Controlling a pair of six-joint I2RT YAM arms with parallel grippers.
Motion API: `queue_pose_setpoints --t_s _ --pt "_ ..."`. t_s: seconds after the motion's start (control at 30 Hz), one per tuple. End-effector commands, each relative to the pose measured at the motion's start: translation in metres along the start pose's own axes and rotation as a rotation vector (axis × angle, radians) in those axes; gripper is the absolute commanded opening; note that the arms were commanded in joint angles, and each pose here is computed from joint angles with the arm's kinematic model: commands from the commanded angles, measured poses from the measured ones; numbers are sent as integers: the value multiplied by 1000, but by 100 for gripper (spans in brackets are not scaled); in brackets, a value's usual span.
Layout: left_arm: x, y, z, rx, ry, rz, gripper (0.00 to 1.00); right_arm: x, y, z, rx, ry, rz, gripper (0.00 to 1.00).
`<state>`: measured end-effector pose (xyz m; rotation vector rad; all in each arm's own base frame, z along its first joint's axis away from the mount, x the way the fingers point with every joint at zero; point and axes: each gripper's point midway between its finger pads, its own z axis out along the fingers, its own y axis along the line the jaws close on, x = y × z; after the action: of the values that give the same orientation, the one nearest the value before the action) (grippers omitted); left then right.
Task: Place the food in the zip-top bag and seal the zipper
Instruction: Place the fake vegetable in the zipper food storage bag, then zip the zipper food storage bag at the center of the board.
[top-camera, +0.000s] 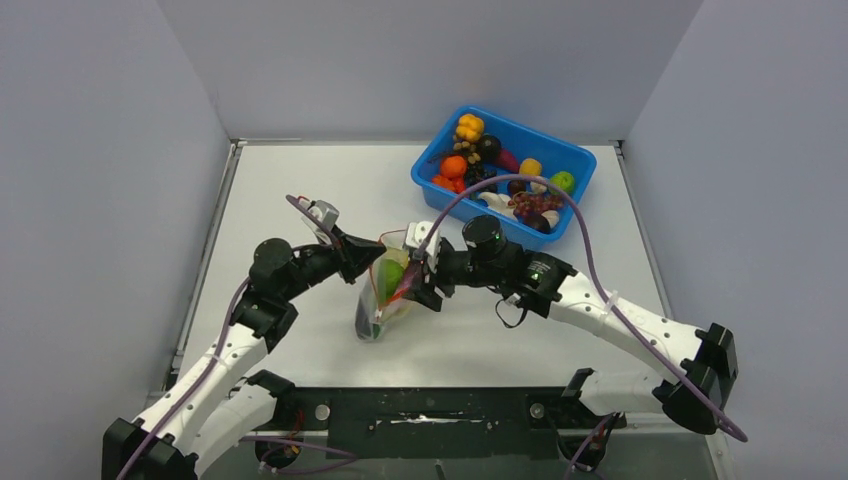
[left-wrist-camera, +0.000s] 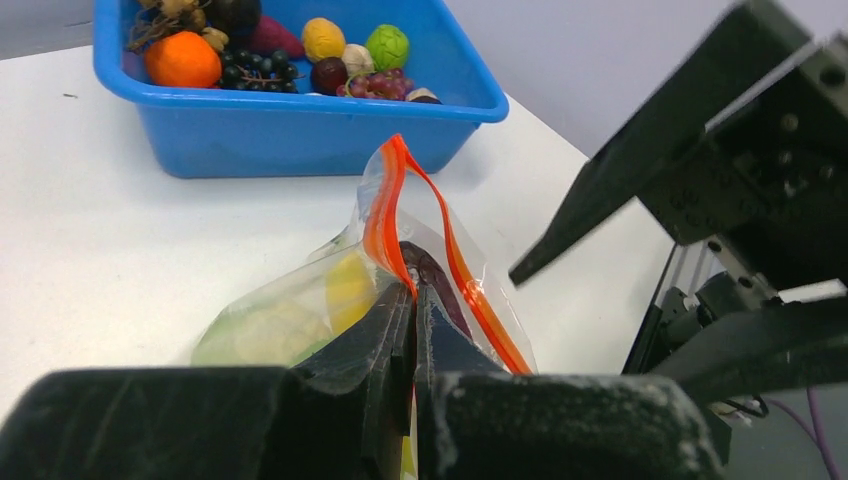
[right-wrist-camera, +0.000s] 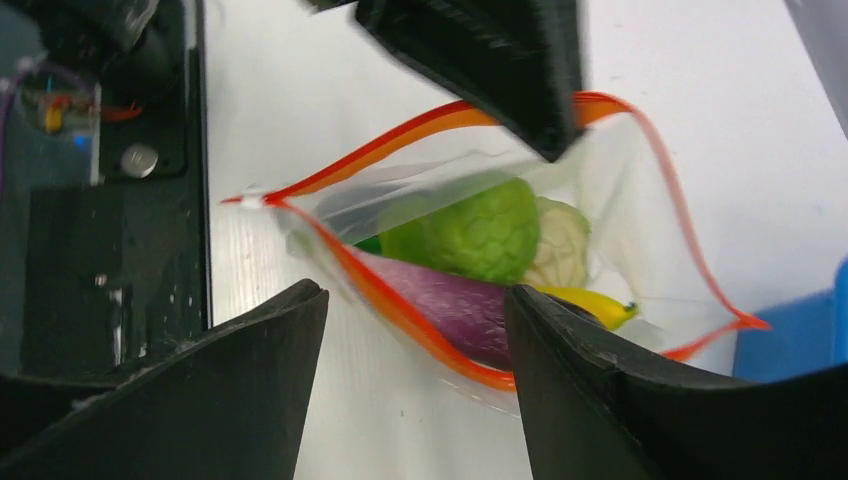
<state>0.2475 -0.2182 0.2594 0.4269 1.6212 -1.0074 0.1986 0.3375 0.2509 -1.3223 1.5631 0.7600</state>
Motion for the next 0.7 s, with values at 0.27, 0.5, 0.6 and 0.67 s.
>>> queue_pose_setpoints --t_s 0.27,0.5,0.6,0.67 --pt "-43 -31 9 166 -127 65 0 2 43 14 -207 -98 -358 64" --pt "-39 -29 12 165 -122 37 0 4 44 33 -229 -86 -375 56" --pt "-38 -28 14 163 -112 21 0 -1 44 34 -221 -94 -379 31" --pt "-39 -27 13 157 -110 20 0 -7 41 33 -199 -114 -374 15"
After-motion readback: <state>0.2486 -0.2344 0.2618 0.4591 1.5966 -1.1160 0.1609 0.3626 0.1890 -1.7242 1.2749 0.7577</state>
